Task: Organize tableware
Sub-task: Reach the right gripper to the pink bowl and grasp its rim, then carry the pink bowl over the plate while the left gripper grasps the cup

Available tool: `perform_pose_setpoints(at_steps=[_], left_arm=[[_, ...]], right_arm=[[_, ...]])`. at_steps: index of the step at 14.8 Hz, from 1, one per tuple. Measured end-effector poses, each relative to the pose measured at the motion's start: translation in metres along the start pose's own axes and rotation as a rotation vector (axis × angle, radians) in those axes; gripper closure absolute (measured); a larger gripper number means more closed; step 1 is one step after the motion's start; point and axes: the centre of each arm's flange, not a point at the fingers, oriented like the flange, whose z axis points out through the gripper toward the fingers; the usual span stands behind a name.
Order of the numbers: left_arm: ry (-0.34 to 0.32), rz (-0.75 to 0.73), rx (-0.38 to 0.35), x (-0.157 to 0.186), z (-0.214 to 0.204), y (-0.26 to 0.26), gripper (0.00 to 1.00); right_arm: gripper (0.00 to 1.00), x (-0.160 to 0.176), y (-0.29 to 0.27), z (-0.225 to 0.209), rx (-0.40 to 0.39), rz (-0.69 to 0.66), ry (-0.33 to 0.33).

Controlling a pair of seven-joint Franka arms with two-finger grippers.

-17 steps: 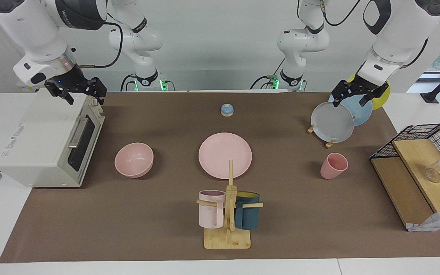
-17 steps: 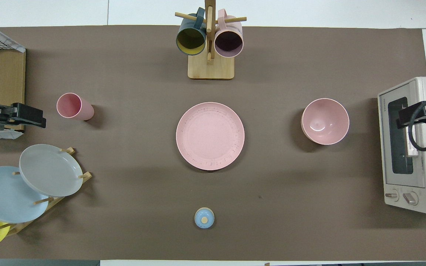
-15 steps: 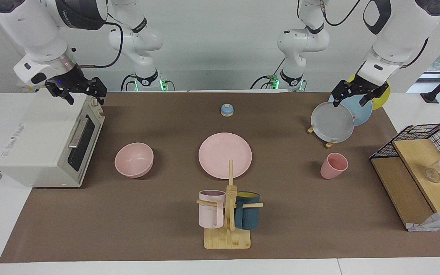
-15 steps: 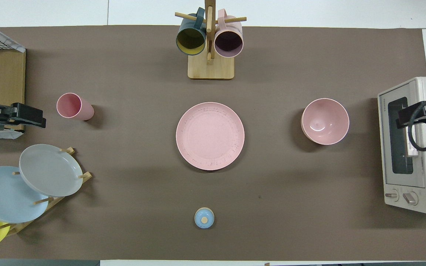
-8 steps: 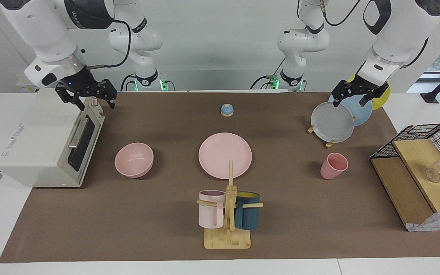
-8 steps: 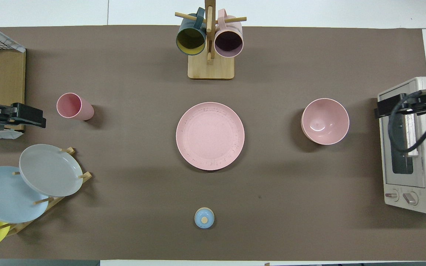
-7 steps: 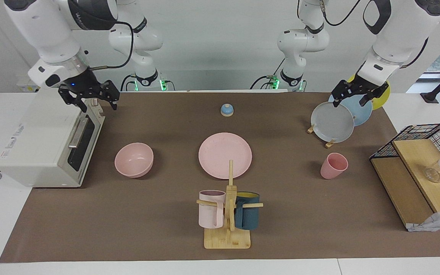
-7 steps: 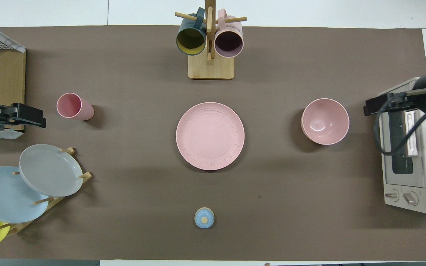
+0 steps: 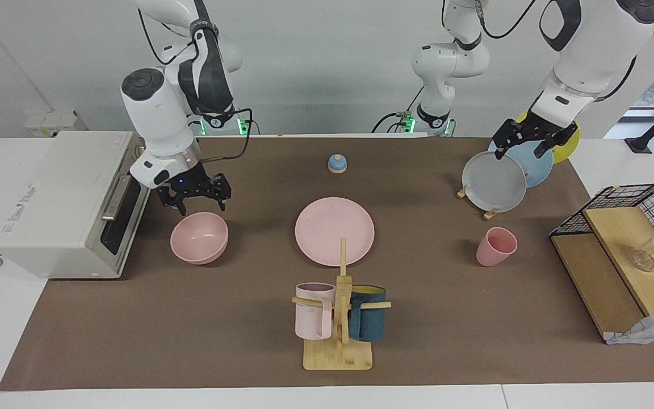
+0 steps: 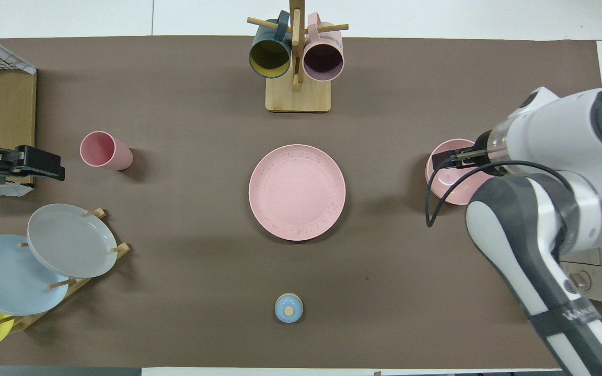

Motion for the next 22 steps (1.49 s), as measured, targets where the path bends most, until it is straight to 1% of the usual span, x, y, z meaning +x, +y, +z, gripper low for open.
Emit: perform_pose_setpoints(at_steps=[2, 3, 6, 7, 8, 9, 10, 11, 12, 13, 14, 18, 20, 22], left_arm=[[0.000, 0.000, 0.000, 0.000, 0.000, 0.000, 0.00], [0.000, 0.000, 0.000, 0.000, 0.000, 0.000, 0.00], [0.000, 0.000, 0.000, 0.000, 0.000, 0.000, 0.00], [0.000, 0.002, 0.000, 0.000, 0.000, 0.001, 0.00], [0.001, 0.004, 0.000, 0.000, 0.000, 0.002, 0.00], [0.001, 0.006, 0.001, -0.001, -0.001, 0.003, 0.00], [0.002, 0.007, 0.001, -0.001, -0.001, 0.004, 0.00], [0.002, 0.006, 0.001, -0.001, -0.001, 0.003, 0.00], [0.002, 0.005, 0.000, -0.001, -0.001, 0.003, 0.00], [0.002, 0.003, 0.000, -0.001, -0.001, 0.002, 0.00], [0.002, 0.002, 0.000, -0.001, -0.001, 0.002, 0.00], [0.002, 0.001, 0.000, -0.001, -0.001, 0.001, 0.00], [0.003, 0.001, 0.000, -0.001, -0.001, 0.001, 0.00], [0.003, 0.001, 0.000, -0.001, -0.001, 0.001, 0.00]], right_arm=[[0.00, -0.004, -0.018, 0.038, 0.002, -0.016, 0.033], [0.00, -0.009, -0.026, 0.053, 0.003, -0.027, 0.039], [0.00, -0.015, -0.035, 0.075, 0.001, -0.038, 0.021], [0.04, -0.016, -0.034, 0.078, 0.000, -0.037, 0.015], [0.04, -0.017, -0.033, 0.083, -0.001, -0.037, 0.007], [0.11, -0.017, -0.033, 0.088, -0.003, -0.041, -0.002], [0.24, -0.018, -0.033, 0.093, -0.008, -0.050, -0.012], [0.36, -0.019, -0.032, 0.100, -0.016, -0.057, -0.023], [0.44, -0.019, -0.031, 0.105, -0.023, -0.063, -0.031], [0.44, -0.020, -0.031, 0.108, -0.034, -0.075, -0.036], [0.51, -0.020, -0.029, 0.109, -0.049, -0.090, -0.037], [0.94, -0.019, -0.025, 0.107, -0.098, -0.134, -0.047], [0.95, -0.014, -0.033, 0.092, -0.110, -0.148, -0.083], [0.95, 0.001, -0.070, 0.057, -0.120, -0.181, -0.119]])
